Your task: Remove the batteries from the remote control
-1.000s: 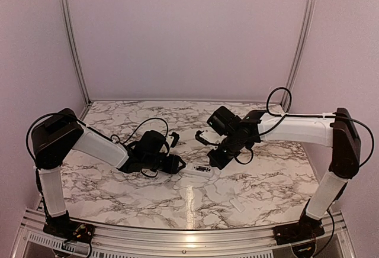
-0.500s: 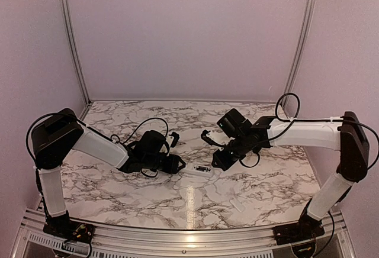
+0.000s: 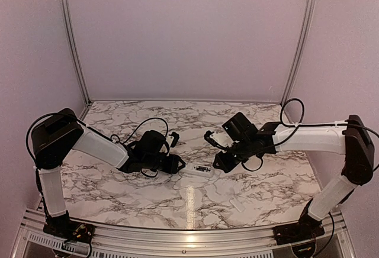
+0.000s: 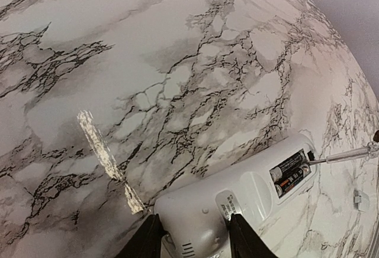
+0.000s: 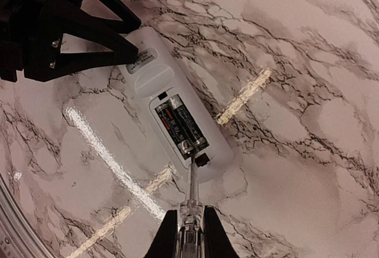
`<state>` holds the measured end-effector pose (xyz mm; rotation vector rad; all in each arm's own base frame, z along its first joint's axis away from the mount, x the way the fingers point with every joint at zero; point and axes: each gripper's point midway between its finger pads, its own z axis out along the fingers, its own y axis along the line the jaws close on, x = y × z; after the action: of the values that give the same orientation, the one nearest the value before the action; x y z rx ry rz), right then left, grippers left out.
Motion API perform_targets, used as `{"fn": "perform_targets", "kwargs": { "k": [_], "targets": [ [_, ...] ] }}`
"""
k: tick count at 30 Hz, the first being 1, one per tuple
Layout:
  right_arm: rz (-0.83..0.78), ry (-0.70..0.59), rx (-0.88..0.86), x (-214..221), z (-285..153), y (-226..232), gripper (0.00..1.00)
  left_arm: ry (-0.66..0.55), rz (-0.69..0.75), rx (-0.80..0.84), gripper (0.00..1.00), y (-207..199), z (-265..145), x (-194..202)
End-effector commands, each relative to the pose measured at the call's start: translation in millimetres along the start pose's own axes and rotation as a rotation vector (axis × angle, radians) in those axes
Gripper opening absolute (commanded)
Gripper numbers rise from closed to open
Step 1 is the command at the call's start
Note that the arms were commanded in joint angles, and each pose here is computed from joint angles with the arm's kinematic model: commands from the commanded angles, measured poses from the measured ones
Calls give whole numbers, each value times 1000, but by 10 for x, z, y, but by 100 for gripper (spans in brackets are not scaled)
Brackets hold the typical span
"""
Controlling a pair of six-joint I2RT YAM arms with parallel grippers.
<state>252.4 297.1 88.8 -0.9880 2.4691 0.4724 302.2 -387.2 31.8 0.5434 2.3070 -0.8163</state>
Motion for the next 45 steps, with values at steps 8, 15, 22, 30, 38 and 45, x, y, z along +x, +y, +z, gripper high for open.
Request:
{"fn": "perform_targets", "kwargs": {
  "k": [8,15,22,30,38,45],
  "targets": [
    [33,-31,-148,116,-24,221,0,84,14,60,41,-165,59,203],
    [44,-35,-162,163,18,221,0,84,14,62,40,-166,61,199],
    [50,-52,-163,176,20,218,0,86,14,62,40,-166,70,205],
    [65,-85,-187,210,24,246,0,86,16,64,40,-170,73,206],
    [81,-121,-205,227,6,269,0,88,14,62,40,-159,79,213],
    [94,-146,-218,258,-12,281,0,90,15,64,40,-165,76,215]
  ]
}}
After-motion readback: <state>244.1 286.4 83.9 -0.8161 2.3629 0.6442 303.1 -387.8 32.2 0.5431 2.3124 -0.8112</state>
